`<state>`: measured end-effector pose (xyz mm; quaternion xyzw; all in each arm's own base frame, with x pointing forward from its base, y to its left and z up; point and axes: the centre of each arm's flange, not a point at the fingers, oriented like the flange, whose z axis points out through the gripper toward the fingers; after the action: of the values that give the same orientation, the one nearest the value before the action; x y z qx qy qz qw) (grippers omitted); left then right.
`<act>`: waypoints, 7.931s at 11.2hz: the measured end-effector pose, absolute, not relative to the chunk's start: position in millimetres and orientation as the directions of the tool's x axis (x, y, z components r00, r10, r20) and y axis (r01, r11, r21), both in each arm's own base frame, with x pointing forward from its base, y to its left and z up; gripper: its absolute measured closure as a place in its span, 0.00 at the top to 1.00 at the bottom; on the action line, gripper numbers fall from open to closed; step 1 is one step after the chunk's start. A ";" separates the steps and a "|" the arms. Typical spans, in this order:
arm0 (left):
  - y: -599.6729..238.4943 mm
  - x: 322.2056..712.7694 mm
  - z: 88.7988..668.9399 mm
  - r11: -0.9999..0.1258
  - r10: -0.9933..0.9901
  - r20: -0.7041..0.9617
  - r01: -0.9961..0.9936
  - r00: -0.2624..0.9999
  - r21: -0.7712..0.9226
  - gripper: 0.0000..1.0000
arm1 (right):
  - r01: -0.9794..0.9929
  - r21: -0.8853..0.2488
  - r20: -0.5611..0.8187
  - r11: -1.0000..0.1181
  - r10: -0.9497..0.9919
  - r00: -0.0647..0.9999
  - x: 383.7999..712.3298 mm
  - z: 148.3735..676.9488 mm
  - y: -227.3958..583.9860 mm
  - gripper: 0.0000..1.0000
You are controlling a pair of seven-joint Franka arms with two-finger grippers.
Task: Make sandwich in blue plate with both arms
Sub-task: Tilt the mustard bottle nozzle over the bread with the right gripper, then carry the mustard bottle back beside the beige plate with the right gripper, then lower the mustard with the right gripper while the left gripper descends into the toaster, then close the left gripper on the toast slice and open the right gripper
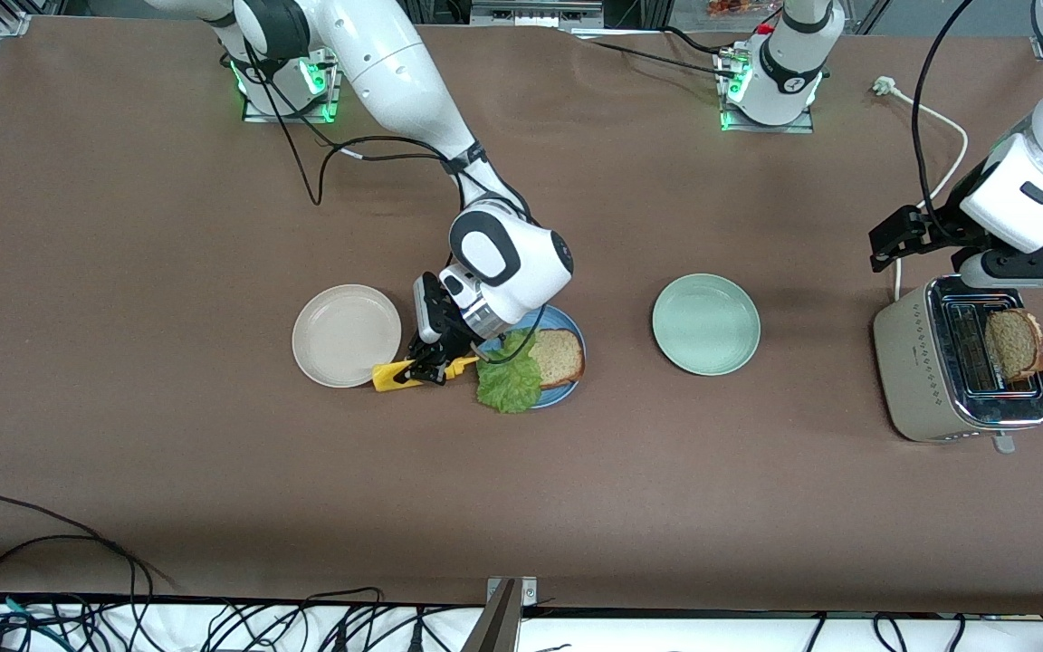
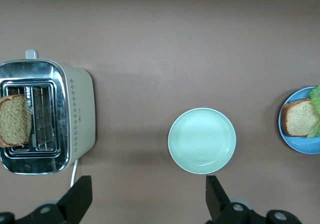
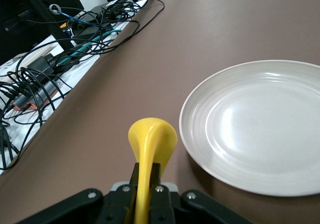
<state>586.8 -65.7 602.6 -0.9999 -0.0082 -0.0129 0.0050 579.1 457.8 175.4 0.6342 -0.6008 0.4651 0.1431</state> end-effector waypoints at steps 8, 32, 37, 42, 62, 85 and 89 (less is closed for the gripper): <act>-40.8 589.8 599.8 -1.000 -0.011 0.020 -0.011 1.000 -0.011 1.00 | -0.895 -0.349 0.799 -0.278 -0.588 -0.129 584.7 172.3 451.2 0.08; -31.0 593.1 592.9 -1.000 0.003 0.008 0.003 1.000 -0.018 1.00 | -0.987 0.089 -0.006 -0.137 -0.991 0.137 674.3 331.4 90.2 0.08; 31.6 609.8 561.3 -0.995 0.093 -0.023 0.092 0.995 -0.032 1.00 | -0.977 0.143 -0.140 -0.159 -0.980 0.139 654.8 288.8 53.5 0.08; 98.9 624.0 541.9 -0.989 0.142 0.033 0.142 0.989 -0.026 1.00 | -0.976 0.144 -0.299 -0.165 -0.947 0.116 634.0 256.3 17.0 0.08; 227.8 638.1 432.0 -0.989 0.137 -0.006 0.137 0.990 -0.046 1.00 | -0.962 0.181 -0.547 -0.204 -0.834 0.074 593.2 166.5 -40.9 0.78; 237.8 647.4 389.5 -0.988 0.150 -0.045 0.147 0.988 -0.049 0.15 | -0.965 0.229 -0.474 -0.131 -0.881 0.007 595.2 171.0 -58.0 1.00; 221.5 647.2 433.3 -0.991 0.126 0.003 0.126 0.992 -0.040 0.09 | -0.966 0.239 -0.431 -0.099 -0.902 -0.014 600.2 174.4 -56.8 1.00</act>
<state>647.2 221.5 433.3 -0.9978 -0.0633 -0.0004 0.0203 600.2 -56.8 174.4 0.6992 -0.6680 -0.2465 -0.0643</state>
